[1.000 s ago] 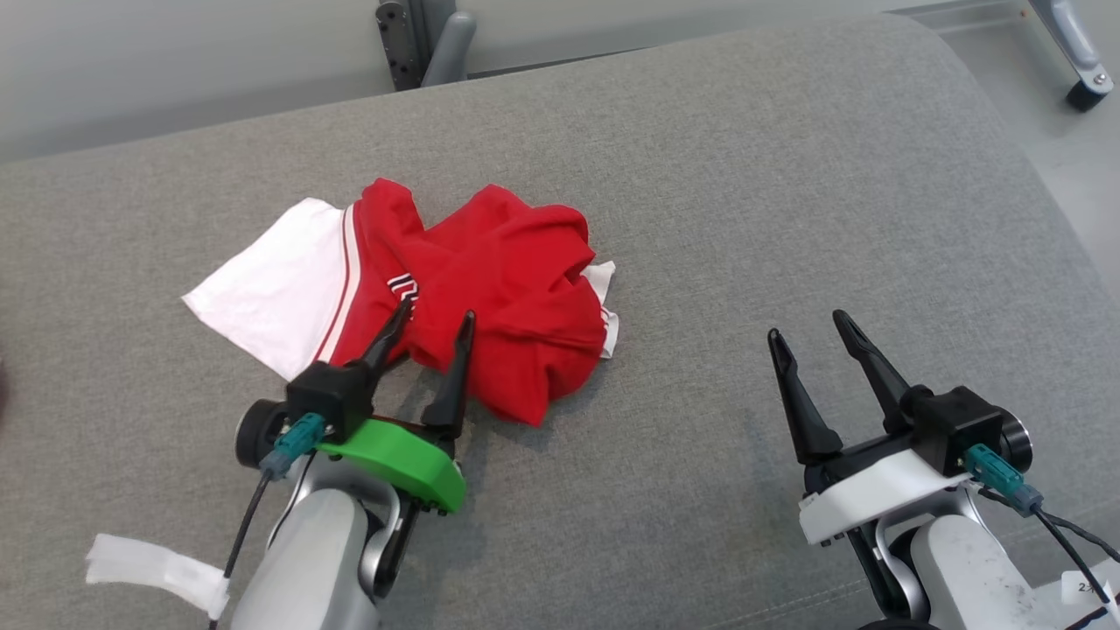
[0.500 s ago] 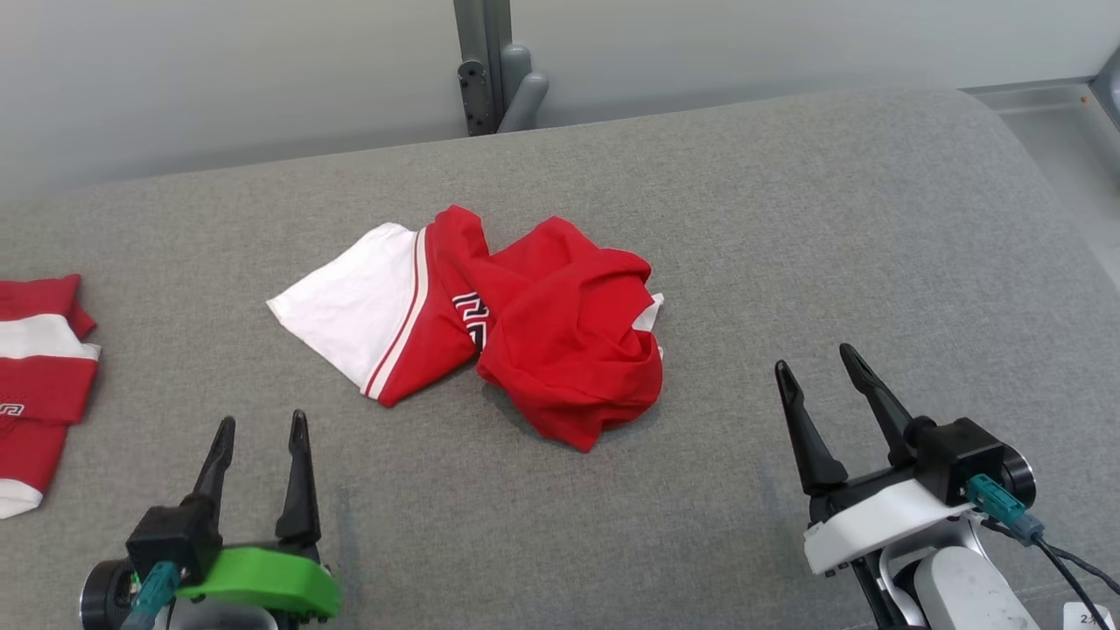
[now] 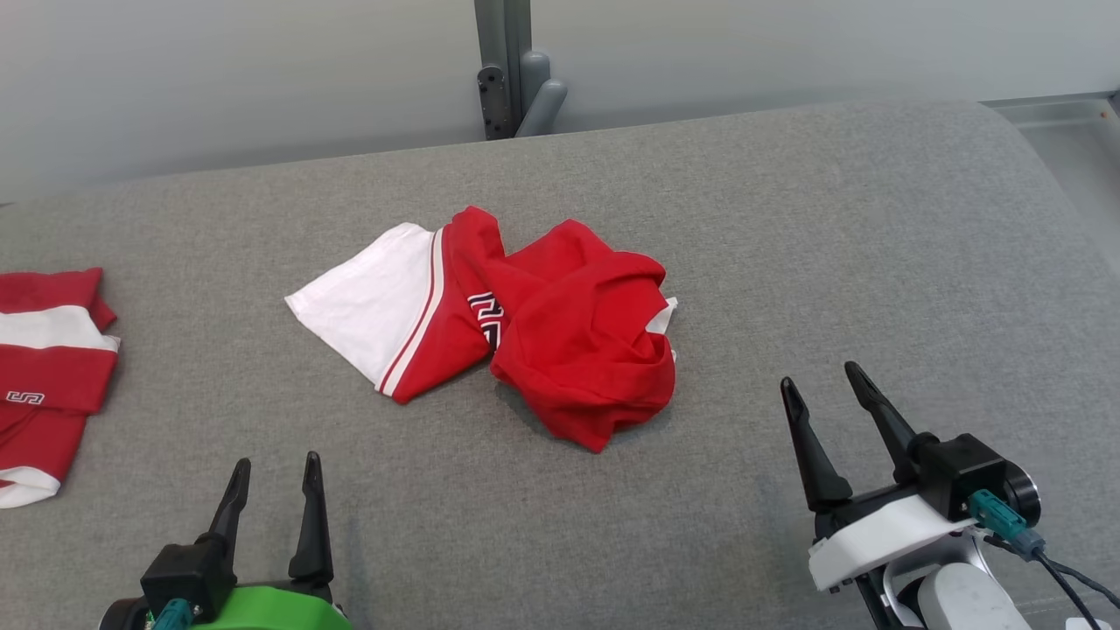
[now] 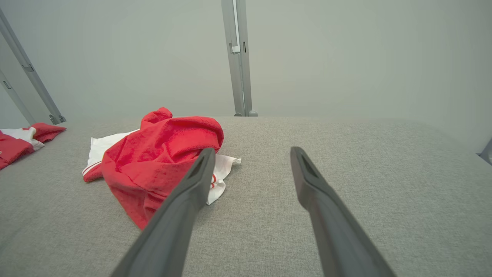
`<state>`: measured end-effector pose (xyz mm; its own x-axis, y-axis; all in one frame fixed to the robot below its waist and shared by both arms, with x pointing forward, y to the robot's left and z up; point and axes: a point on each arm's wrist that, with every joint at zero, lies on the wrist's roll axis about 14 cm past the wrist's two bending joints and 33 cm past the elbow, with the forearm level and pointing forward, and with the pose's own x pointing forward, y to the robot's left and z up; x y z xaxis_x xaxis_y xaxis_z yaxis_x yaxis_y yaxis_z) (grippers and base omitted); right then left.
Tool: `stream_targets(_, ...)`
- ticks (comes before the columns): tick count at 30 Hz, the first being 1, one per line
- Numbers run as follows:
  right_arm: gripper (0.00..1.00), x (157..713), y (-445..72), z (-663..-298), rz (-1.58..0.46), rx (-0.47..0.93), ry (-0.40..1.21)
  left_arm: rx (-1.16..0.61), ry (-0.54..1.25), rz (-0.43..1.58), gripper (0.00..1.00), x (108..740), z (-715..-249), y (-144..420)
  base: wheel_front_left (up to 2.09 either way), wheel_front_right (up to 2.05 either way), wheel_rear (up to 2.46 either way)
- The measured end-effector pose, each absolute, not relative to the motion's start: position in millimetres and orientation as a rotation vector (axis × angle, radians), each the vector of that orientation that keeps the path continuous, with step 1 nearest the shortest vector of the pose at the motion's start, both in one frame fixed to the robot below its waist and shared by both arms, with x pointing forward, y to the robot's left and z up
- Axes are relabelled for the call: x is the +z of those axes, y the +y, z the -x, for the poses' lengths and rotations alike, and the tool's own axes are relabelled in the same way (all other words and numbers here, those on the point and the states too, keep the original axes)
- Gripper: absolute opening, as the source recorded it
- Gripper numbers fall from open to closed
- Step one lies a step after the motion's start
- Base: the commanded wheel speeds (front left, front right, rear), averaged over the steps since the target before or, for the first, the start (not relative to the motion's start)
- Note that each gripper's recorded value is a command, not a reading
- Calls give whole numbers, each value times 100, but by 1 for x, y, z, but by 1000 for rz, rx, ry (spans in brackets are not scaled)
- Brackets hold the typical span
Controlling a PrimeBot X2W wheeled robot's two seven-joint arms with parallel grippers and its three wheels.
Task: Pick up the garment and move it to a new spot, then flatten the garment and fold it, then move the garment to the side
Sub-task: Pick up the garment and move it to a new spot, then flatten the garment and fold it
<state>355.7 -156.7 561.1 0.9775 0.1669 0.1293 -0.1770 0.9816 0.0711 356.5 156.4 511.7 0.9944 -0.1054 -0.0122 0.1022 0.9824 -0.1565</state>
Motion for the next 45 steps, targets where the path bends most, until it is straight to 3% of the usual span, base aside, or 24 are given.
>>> stream_targets(7, 100, 567, -127, -369, -68, 279, -135, -116, 9, 165, 100, 515, -361, 151, 0, 0, 0)
stream_targets(21, 100, 589, -12, -436, 41, 662, -176, -24, 63, 206, 100, 499, -342, 172, 0, 0, 0)
stream_targets(38, 100, 509, 58, -517, 203, 787, 169, 155, 116, 233, 100, 482, -320, 217, 0, 0, 0)
stream_targets(39, 94, 504, 61, -518, 216, 792, 191, 169, 120, 233, 100, 481, -318, 220, 0, 0, 0)
stream_targets(40, 62, 500, 64, -519, 224, 795, 208, 182, 123, 234, 100, 480, -316, 223, 0, 0, 0)
stream_targets(41, 62, 500, 64, -519, 224, 795, 208, 182, 123, 234, 100, 480, -316, 223, 0, 0, 0)
stream_targets(42, 0, 497, 72, -521, 225, 804, 219, 197, 129, 232, 100, 479, -314, 227, 0, 0, 0)
stream_targets(45, 0, 497, 80, -524, 220, 816, 206, 215, 136, 232, 100, 477, -311, 231, 0, 0, 0)
